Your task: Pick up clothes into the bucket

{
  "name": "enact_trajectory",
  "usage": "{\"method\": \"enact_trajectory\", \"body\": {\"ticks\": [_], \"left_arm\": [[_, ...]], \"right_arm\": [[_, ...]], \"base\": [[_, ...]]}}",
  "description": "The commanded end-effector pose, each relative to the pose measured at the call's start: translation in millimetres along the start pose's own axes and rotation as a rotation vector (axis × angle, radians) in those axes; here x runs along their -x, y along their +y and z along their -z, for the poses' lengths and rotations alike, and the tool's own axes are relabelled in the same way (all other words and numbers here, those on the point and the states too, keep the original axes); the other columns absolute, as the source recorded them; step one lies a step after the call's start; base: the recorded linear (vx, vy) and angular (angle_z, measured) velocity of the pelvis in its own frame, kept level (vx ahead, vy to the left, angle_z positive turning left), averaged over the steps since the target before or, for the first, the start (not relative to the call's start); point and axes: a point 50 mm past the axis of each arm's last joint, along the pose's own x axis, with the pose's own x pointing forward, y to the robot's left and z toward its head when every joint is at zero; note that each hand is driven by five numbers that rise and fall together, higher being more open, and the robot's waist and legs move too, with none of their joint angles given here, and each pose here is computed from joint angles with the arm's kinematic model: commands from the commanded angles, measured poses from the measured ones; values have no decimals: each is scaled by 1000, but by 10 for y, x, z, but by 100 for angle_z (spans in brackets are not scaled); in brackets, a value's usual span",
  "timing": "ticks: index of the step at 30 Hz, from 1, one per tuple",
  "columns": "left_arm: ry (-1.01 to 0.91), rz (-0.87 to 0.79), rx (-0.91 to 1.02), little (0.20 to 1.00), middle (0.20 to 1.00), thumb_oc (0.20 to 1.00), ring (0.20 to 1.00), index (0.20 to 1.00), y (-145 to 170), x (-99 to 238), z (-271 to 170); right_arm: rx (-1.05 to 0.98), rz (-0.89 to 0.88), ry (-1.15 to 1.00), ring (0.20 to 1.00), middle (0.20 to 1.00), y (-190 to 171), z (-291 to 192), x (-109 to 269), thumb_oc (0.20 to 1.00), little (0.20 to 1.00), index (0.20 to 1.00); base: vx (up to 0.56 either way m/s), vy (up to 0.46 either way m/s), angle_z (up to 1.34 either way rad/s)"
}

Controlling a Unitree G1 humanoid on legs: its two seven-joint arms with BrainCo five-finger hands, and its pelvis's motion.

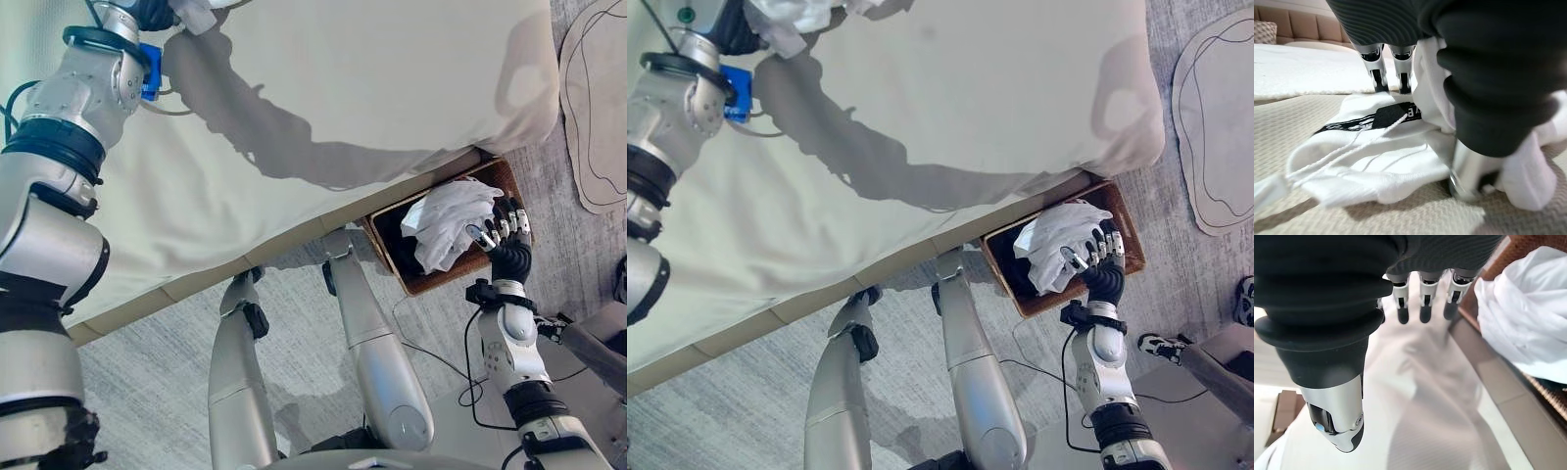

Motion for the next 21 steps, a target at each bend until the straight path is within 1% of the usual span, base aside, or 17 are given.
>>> {"method": "enact_trajectory", "body": {"ticks": [1,8,21], "left_arm": [[-23,-33,-42,200,200,200,200,200,229,-51,126],[-15,-1,-13,200,200,200,200,200,147,28,167],[-51,49,90,200,200,200,200,200,-154,215,-17]], "right_arm": [[5,61,-57,1000,1000,-227,-105,62,1000,1000,1000],[16,68,-40,1000,1000,-240,-75,55,1000,1000,1000],[44,89,-13,1000,1000,-302,-38,40,1000,1000,1000]], "base": [[0,0,0],[-29,-11,-1],[-16,0,2]]}}
